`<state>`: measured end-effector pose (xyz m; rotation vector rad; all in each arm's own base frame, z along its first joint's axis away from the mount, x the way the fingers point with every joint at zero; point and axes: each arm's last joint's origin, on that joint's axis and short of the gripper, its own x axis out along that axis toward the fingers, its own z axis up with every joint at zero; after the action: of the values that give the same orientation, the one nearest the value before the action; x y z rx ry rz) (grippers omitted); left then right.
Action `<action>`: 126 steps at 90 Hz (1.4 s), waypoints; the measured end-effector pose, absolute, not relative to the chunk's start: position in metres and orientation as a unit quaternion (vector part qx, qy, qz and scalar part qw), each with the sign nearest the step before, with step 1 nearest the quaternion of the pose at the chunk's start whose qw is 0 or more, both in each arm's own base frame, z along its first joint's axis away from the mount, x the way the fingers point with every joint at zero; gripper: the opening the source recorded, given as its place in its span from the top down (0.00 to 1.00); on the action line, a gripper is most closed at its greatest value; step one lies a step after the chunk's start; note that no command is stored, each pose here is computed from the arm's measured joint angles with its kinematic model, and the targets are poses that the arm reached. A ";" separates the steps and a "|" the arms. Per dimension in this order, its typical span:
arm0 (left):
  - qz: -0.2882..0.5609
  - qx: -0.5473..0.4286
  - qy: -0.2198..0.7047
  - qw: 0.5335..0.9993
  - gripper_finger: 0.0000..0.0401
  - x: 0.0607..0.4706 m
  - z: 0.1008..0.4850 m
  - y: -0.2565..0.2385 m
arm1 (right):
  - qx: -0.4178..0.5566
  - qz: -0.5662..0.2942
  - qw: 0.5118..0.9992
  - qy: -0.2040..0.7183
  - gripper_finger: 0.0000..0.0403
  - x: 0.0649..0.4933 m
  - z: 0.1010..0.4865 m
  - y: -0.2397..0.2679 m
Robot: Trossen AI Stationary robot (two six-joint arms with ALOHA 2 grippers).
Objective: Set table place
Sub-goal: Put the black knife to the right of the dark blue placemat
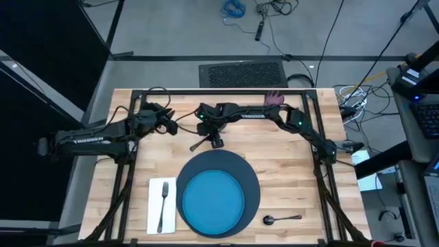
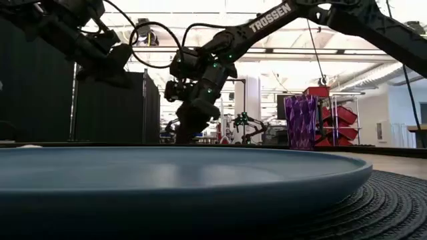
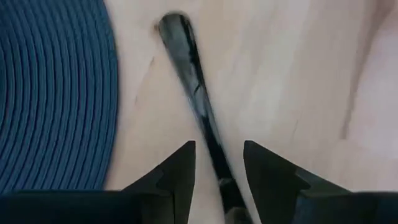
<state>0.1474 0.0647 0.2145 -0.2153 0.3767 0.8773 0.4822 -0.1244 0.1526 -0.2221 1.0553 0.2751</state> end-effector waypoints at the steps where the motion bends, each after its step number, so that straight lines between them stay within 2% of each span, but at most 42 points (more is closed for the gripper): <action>1: 0.421 -0.103 0.181 0.883 0.82 0.147 0.214 0.065 | -0.107 0.129 0.849 0.501 0.70 0.482 0.153 -0.125; 58: 0.418 -0.102 0.182 0.884 0.82 0.148 0.215 0.065 | -0.083 0.123 0.839 0.523 0.71 0.480 0.140 -0.129; 106: 0.408 -0.105 0.183 0.888 0.82 0.148 0.215 0.064 | -0.062 0.129 0.830 0.540 0.98 0.479 0.141 -0.114; 126: 0.402 -0.107 0.184 0.891 0.82 0.148 0.215 0.064 | -0.047 0.144 0.805 0.573 1.00 0.472 0.140 -0.108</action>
<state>0.1484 0.0639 0.2145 -0.2226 0.3813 0.8342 0.4718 -0.1077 0.1400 -0.1003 1.2267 0.3086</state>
